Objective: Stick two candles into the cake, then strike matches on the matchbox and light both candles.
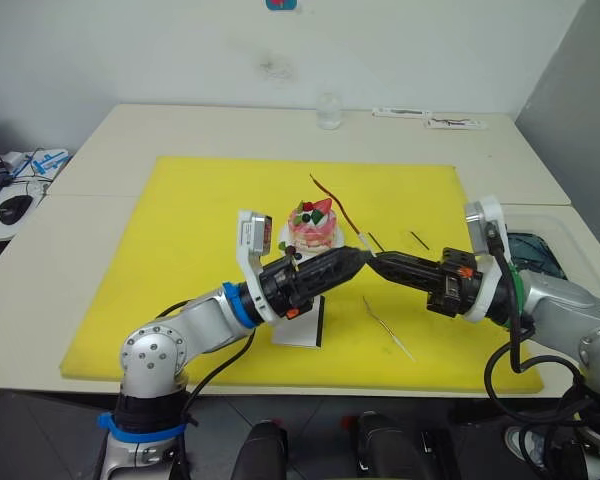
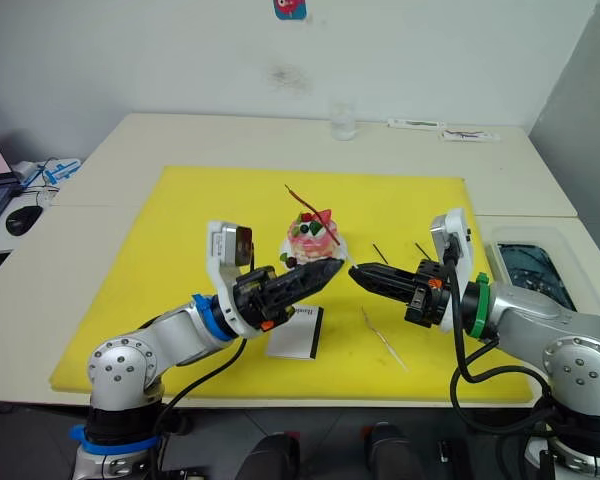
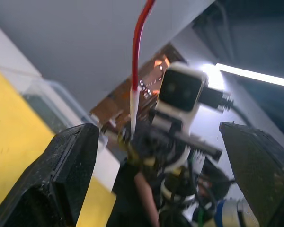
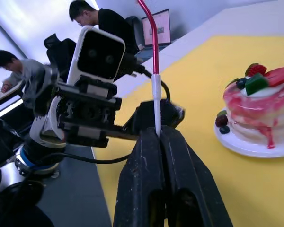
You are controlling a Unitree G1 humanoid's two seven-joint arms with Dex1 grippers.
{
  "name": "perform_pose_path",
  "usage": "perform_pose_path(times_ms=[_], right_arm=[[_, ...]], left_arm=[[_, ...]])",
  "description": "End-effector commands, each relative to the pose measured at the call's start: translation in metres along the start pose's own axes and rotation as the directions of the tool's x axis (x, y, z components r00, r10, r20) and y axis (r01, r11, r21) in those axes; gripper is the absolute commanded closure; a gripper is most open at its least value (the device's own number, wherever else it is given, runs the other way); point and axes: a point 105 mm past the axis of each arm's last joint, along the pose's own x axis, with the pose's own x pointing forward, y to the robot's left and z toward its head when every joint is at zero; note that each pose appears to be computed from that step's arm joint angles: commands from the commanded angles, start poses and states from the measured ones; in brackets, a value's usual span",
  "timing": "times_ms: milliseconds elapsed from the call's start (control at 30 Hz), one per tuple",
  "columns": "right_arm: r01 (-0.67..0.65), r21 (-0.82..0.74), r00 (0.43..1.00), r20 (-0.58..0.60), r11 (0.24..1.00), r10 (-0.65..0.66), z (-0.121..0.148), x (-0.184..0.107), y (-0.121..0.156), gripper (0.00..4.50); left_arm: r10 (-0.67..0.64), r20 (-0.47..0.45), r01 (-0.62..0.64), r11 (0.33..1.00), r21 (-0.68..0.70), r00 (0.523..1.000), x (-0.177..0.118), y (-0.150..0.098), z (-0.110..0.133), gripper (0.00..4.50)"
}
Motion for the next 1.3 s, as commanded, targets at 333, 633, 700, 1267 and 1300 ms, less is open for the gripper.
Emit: perform_pose_path(times_ms=[333,633,700,1267,1300], right_arm=[[-0.071,0.02,0.997,0.031,0.997,0.07,0.0087,0.0098,0.0151,4.44],[-0.064,0.019,0.997,0.042,0.998,0.063,0.0147,0.0085,0.0142,4.5],[-0.061,0.019,0.997,0.043,0.998,0.061,0.0159,0.0084,0.0138,4.5],[-0.07,0.025,0.997,0.033,0.997,0.069,0.0156,0.0086,0.0156,4.5],[-0.07,0.025,0.997,0.032,0.997,0.069,0.0155,0.0087,0.0157,4.5]], left_arm=[[-0.056,0.103,0.063,0.996,-0.069,0.993,0.0076,-0.0062,0.0087,0.0],[-0.056,0.102,0.067,0.993,-0.101,0.993,0.0038,-0.0054,0.0058,0.38],[-0.053,0.104,0.065,0.992,-0.109,0.993,0.0023,-0.0046,0.0053,0.38],[-0.069,0.134,0.086,0.989,-0.12,0.989,0.0048,-0.0024,0.0099,1.92],[-0.072,0.136,0.088,0.989,-0.12,0.988,0.0052,-0.0023,0.0101,2.23]])
